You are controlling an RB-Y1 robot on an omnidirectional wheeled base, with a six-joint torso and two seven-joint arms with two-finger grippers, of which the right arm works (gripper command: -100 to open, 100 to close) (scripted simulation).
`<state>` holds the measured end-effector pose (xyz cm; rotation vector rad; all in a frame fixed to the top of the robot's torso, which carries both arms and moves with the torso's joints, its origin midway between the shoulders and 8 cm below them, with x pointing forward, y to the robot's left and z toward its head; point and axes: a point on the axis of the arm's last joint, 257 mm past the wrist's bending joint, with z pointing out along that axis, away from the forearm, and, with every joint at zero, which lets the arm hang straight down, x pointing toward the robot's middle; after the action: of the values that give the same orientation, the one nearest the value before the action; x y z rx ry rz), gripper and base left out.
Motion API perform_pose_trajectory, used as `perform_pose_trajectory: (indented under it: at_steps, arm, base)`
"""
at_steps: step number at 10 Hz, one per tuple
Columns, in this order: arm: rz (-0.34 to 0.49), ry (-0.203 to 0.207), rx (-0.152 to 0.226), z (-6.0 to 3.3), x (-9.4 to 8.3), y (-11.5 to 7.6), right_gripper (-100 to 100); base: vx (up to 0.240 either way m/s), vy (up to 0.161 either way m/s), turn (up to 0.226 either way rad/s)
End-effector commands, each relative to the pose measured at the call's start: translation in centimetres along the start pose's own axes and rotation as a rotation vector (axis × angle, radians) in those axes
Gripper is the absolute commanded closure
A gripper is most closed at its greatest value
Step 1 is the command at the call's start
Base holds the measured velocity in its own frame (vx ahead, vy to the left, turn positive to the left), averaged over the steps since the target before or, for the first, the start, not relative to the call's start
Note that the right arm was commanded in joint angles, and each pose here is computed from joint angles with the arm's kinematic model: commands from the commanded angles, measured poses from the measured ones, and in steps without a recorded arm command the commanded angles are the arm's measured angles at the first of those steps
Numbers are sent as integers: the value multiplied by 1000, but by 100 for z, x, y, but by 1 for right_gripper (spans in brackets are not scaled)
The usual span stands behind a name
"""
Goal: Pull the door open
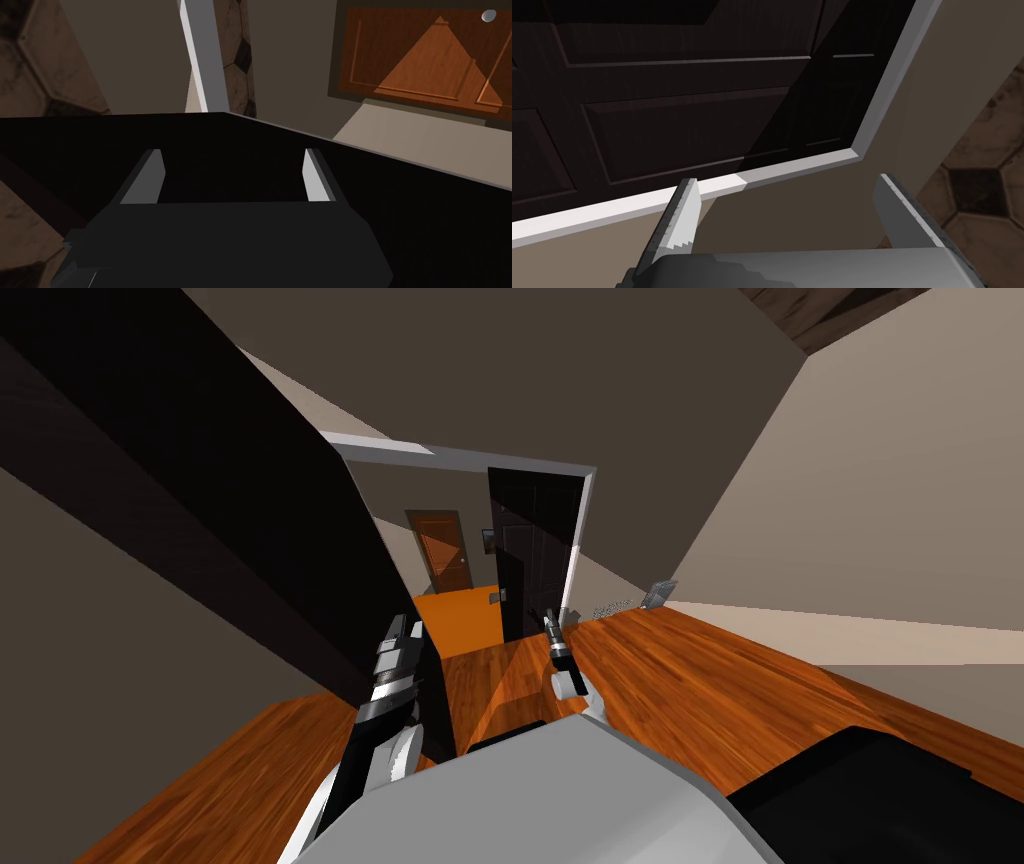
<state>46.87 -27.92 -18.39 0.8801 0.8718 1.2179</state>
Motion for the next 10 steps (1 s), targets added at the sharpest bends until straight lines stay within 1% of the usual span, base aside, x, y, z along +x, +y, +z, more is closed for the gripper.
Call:
perform_pose_trajectory:
  at_steps: [1,4,5,10]
  arm:
    - [3,-1,16,-7,5,-104,-100]
    - [11,-5,49,-22,45,-308,-100]
    - [11,-5,53,-30,45,-324,-100]
    - [21,-12,114,-87,121,-671,-100]
  base:
    - [61,-20,12]
    - [87,-36,31]
    - [66,-27,15]
    - [79,-23,33]
